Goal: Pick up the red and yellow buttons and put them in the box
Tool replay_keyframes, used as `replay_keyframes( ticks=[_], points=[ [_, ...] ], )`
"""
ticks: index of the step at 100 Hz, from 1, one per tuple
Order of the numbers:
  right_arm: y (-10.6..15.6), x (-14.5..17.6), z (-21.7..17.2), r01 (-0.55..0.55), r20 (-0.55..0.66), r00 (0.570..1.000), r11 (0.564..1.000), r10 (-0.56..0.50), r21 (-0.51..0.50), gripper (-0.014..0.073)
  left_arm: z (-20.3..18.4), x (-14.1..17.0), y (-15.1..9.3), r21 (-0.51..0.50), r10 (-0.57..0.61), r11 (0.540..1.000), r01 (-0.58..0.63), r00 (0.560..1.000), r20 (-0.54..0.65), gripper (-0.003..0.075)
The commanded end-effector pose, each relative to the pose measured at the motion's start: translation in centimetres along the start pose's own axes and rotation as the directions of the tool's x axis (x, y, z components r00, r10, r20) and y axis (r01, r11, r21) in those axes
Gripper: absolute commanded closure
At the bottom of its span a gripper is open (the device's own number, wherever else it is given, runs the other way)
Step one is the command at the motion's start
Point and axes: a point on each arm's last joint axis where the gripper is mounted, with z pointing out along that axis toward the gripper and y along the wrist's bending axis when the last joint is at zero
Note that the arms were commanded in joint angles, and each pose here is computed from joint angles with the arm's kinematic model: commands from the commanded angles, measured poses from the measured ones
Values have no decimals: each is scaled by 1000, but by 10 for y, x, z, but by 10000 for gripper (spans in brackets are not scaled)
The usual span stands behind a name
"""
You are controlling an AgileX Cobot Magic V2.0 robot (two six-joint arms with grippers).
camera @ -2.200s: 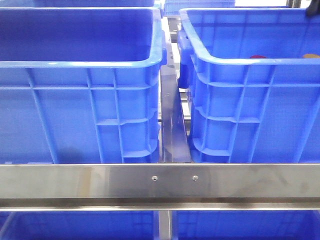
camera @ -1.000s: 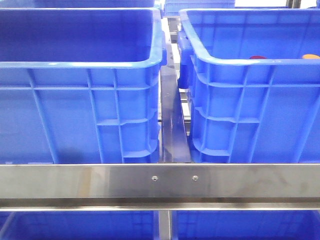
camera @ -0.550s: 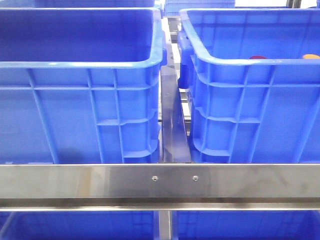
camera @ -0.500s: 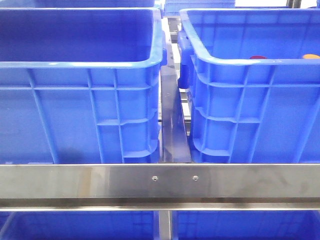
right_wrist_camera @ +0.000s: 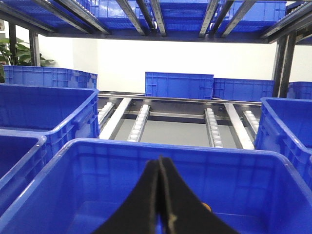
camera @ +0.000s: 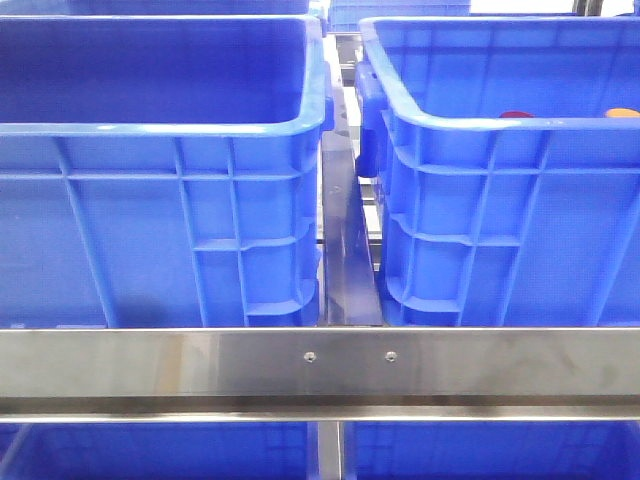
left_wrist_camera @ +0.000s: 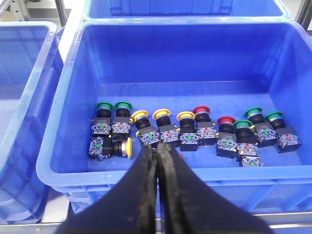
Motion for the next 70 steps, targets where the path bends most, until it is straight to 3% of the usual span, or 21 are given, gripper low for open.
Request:
replay_keyframes(
  ticks=[1, 44, 58, 70],
  points=[
    [1, -10, -1, -33, 42, 999, 999, 34, -15, 662, -3, -13, -1, 7, -2, 1000, 1, 996, 90, 739],
    [1, -10, -1, -33, 42, 999, 999, 34, -15, 662, -3, -14, -1, 7, -2, 1000, 1, 996, 93, 739],
    [1, -10, -1, -33, 42, 999, 999, 34, -15, 662, -2, -17, -2, 15, -2, 1000, 0, 990, 141, 739],
    [1, -10, -1, -33, 42, 999, 999, 34, -15, 662, 0, -15, -2, 25, 7, 1000, -13, 968, 250, 739]
  ],
)
